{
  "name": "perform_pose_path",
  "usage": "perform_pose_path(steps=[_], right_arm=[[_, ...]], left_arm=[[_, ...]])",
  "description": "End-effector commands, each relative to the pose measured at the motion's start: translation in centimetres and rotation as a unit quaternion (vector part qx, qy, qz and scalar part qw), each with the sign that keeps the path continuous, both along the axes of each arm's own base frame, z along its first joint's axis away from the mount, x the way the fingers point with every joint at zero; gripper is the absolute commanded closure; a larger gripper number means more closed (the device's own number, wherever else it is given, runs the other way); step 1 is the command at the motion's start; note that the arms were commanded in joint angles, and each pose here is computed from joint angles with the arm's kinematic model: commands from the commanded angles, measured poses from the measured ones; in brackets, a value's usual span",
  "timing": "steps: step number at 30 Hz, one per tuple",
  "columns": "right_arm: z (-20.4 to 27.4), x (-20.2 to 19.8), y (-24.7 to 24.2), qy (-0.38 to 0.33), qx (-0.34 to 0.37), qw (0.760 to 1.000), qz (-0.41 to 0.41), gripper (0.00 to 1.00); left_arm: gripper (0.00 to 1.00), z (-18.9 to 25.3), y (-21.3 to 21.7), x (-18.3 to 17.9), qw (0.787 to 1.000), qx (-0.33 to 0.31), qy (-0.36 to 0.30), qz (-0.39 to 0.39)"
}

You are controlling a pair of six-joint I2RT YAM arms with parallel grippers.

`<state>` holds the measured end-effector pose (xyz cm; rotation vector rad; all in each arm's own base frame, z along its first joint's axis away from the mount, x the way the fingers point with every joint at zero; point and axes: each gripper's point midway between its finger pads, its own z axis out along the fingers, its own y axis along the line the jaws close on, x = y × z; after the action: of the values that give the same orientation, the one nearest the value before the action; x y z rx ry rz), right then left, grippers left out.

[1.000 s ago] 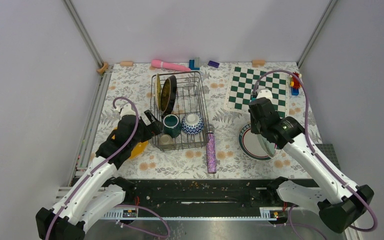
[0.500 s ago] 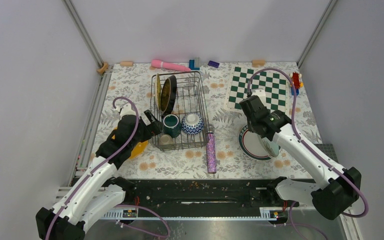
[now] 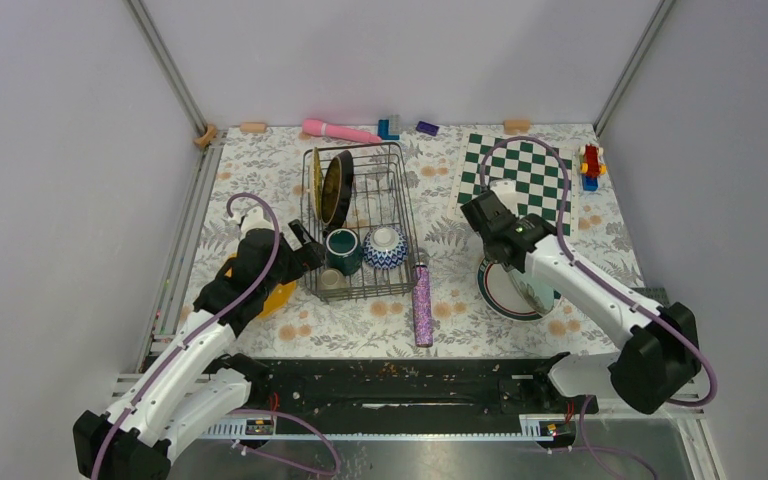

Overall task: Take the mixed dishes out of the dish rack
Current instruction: Place the plate at the center of the board.

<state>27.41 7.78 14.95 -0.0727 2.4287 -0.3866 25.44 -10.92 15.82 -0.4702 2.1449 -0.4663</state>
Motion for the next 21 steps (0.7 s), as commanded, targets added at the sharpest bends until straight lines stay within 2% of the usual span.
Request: perform_pose_path(steps=[1,10,19,21], right_arm=[[1.5,1.5,-0.4,-0.039,-0.037,0.998,-0.025,1.00],[-1.2,1.3,0.8,-0.006,-0.047,0.999,-0.027,0.98],[-4.0,1.3,0.7,-0.004,-0.061,0.996,-0.067,0.93],[-4.5,1.4,1.0,-0.007,-0.048,0.996,-0.070,0.86]], left_arm=[[0.01,1.0,0.4,0.9,1.000,0.004,-0.026,0.011],[0.01,0.9,0.7,0.9,0.999,0.007,-0.026,0.018],[0.01,0.7,0.8,0.9,0.999,0.010,-0.023,0.020],[0.01,0.7,0.9,0.9,0.999,0.011,-0.023,0.021]])
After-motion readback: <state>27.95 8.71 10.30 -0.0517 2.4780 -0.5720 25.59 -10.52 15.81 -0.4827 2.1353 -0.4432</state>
